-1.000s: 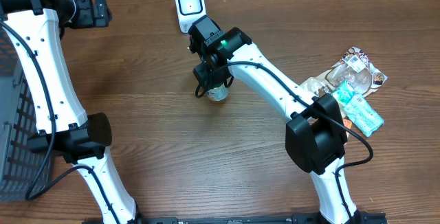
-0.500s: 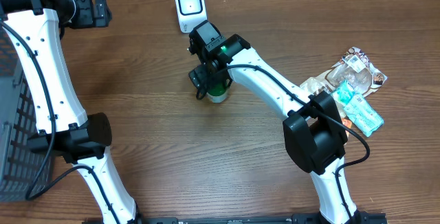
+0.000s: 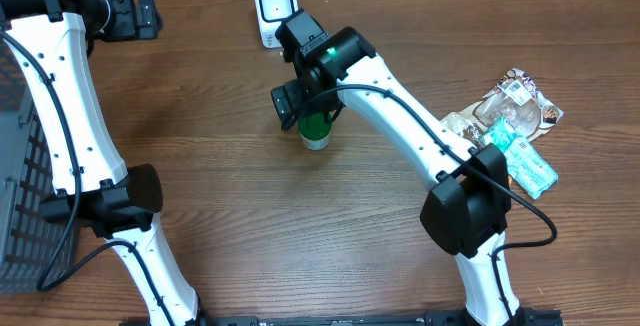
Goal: Scan the item barcode
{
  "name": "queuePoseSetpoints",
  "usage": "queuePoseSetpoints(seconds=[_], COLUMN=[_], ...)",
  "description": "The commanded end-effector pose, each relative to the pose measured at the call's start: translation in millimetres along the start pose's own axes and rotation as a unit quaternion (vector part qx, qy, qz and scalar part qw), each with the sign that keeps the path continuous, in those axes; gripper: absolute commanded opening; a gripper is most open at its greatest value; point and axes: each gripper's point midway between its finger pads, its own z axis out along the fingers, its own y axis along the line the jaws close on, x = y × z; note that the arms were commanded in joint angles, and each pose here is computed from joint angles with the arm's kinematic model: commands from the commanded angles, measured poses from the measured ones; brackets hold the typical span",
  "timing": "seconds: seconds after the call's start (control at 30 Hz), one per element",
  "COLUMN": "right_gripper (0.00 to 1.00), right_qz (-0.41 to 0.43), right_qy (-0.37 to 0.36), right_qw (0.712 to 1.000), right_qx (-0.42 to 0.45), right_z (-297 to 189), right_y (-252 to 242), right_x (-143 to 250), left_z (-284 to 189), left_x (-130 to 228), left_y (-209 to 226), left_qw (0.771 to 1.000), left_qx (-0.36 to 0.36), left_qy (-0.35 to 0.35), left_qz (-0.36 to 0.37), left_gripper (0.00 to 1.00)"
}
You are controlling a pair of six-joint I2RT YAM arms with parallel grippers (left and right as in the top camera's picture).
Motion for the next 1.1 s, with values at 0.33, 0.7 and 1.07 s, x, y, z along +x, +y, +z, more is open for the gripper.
queuePoseSetpoints(seconds=[0.33, 0.7, 1.07], right_gripper=[0.93, 0.94, 0.92], right_qz=[0.192, 0.245, 0.277], right_qy=[-0.024, -0.034, -0.048], right_qw=[0.981, 0.969, 0.96], right_qx=[0.006, -0.001, -0.008], right_z=[-16, -6, 4], right_y=[-14, -14, -13], right_x=[-8, -12, -18], left_z=[-16, -16, -16], left_x=[-2, -2, -2], left_y=[-3, -4, -4], left_qw=[1.0, 1.0, 1.0], left_qx=[-0.001, -0.001, -0.001], left_qy=[-0.018, -0.018, -0.018], left_qz=[0.009, 0.01, 0.01], left_gripper=[1.0, 1.0, 0.99])
